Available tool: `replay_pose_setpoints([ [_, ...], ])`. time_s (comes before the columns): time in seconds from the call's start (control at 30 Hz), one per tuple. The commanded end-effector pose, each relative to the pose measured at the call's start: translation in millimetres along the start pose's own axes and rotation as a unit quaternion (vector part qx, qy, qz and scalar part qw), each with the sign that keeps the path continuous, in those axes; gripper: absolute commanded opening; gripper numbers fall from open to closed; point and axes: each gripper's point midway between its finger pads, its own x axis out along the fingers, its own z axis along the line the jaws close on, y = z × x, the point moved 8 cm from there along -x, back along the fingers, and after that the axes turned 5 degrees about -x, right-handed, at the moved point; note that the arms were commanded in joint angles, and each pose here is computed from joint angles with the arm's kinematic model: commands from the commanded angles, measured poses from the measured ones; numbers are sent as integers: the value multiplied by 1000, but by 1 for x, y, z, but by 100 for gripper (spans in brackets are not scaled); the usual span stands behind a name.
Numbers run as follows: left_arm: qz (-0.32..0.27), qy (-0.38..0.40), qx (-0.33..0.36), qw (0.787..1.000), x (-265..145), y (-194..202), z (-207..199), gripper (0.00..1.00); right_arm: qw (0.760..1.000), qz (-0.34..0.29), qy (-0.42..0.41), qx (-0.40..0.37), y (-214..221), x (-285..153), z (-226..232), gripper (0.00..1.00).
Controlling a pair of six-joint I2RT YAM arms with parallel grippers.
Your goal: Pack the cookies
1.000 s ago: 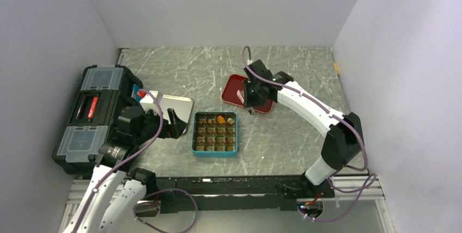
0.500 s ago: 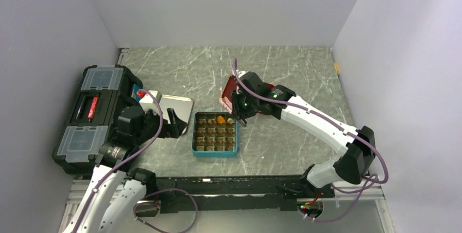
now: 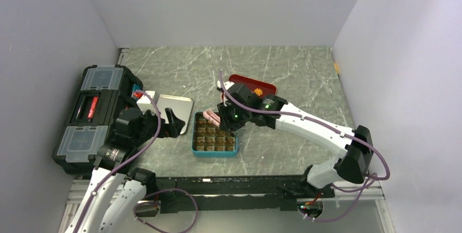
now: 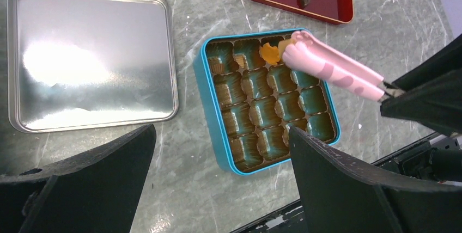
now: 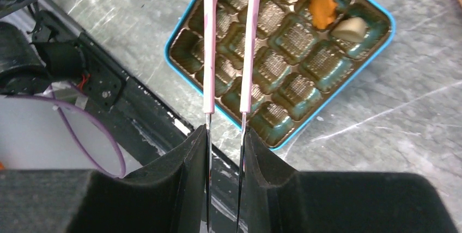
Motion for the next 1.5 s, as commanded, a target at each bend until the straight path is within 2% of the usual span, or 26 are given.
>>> replay_pose_setpoints([
  [0.0,-24,3,3,1000,-5,-11,-5,99,999,-15,-33,-22,-4,6,19,1],
  [0.5,-23,10,6,1000,-5,-11,-6,99,999,20,-17,-37,2,42,35,1],
  [1.47,-20,21,9,1000,-5,-11,-8,99,998,36,21,-37,-3,69,33,3],
])
